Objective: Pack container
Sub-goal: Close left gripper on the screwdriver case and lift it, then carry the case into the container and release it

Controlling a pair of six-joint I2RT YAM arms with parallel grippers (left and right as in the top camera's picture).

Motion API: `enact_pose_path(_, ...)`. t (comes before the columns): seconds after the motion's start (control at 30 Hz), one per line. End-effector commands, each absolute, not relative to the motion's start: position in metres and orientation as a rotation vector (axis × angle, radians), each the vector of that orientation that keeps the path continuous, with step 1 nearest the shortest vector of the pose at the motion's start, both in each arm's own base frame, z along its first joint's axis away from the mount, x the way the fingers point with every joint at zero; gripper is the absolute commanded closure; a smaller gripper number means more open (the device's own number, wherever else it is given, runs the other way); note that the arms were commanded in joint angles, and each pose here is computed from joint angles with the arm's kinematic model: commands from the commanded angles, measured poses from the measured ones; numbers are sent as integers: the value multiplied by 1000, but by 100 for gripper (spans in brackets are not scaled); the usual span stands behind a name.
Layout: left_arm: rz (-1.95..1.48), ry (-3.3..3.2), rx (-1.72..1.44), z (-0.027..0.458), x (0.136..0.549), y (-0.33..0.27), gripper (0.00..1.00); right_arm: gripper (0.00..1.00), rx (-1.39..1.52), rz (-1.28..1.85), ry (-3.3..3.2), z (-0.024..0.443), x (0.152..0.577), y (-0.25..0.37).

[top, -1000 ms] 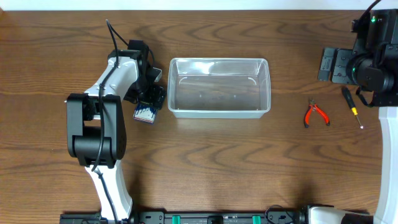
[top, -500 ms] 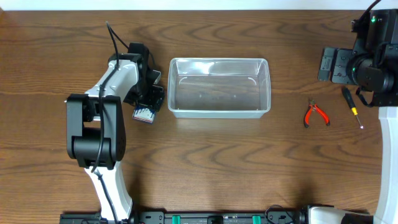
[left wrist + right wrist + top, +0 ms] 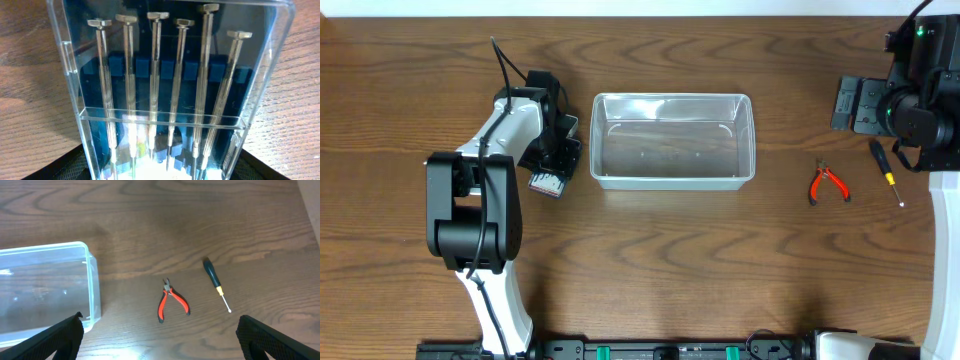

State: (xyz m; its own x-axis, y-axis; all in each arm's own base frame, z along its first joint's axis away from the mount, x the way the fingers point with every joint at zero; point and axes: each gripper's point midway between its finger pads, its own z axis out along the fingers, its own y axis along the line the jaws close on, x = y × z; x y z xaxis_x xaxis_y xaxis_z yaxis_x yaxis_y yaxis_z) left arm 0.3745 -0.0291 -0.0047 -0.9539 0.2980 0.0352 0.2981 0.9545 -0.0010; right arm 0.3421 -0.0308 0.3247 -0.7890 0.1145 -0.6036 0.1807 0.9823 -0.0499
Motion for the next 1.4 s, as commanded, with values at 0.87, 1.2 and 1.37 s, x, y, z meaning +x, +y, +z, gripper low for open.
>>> enact_pose_path(0.87,-52,-3532,-754,208,381,-67,94,1,202,-156,2490,325,342,-34)
enact_pose_path(1.2,-30,-3036,-2144,220,347,-218,94,1,202,-156,2490,325,341,-34)
enact_pose_path(1.37,-11,-2904,-2227,167,365,-256,94,1,202,-157,2497,324,340,-33)
